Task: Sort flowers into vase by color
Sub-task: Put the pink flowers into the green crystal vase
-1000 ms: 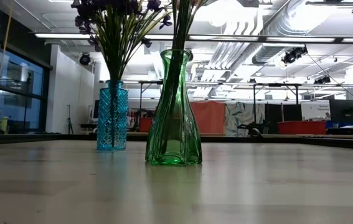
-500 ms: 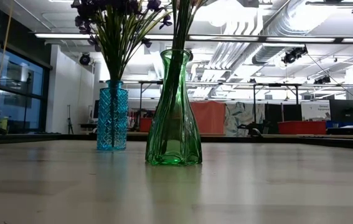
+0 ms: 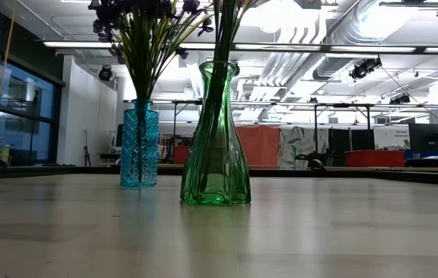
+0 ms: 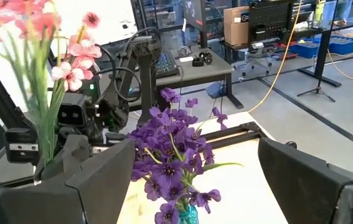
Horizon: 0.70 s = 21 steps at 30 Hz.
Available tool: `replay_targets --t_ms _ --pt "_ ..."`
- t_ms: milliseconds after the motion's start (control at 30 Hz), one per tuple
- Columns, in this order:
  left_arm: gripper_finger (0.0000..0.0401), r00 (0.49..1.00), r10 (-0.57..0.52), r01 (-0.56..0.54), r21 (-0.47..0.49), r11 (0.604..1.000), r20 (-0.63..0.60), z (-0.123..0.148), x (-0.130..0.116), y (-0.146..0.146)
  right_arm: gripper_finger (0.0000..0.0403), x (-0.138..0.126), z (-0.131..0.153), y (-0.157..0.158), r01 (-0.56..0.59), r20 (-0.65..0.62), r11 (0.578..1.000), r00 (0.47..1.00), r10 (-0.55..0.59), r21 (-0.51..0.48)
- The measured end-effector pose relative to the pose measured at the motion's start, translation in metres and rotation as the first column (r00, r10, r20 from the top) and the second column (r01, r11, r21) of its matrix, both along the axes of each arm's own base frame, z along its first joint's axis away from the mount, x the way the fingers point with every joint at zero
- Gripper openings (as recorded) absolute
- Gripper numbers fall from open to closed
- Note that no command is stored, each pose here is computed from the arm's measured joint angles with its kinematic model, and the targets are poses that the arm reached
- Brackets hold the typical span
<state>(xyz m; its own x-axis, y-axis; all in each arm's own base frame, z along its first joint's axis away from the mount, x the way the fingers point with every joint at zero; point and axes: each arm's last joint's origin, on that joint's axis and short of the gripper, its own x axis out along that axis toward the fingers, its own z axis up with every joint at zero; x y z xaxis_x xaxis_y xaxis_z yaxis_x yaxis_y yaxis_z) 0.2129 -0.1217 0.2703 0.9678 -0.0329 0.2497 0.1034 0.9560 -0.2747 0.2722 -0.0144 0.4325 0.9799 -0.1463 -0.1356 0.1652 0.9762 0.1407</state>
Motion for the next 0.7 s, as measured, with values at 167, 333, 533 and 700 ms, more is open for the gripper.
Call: replay_targets --t_ms 167,333,533,700 --pt "0.0 0.999 -0.034 0.034 0.041 0.999 -0.007 -0.006 0.016 0.016 0.0337 0.0 -0.001 0.0 0.0 -0.012 1.0 1.0 0.0 0.0" --pt "0.0 0.999 -0.042 0.043 0.067 0.997 -0.014 -0.012 0.027 0.03 0.0337 -0.001 -0.004 0.0 0.002 -0.042 1.0 0.999 -0.002 0.014" --pt "0.0 0.998 -0.055 0.057 0.092 0.994 -0.022 -0.017 0.036 0.045 0.0337 0.0 -0.006 0.0 0.004 -0.059 1.0 0.998 -0.003 0.023" --pt "0.0 0.998 -0.064 0.066 0.096 0.993 -0.02 -0.017 0.04 0.056 0.0337 0.0 -0.007 0.0 0.004 -0.061 1.0 0.998 -0.003 0.02"
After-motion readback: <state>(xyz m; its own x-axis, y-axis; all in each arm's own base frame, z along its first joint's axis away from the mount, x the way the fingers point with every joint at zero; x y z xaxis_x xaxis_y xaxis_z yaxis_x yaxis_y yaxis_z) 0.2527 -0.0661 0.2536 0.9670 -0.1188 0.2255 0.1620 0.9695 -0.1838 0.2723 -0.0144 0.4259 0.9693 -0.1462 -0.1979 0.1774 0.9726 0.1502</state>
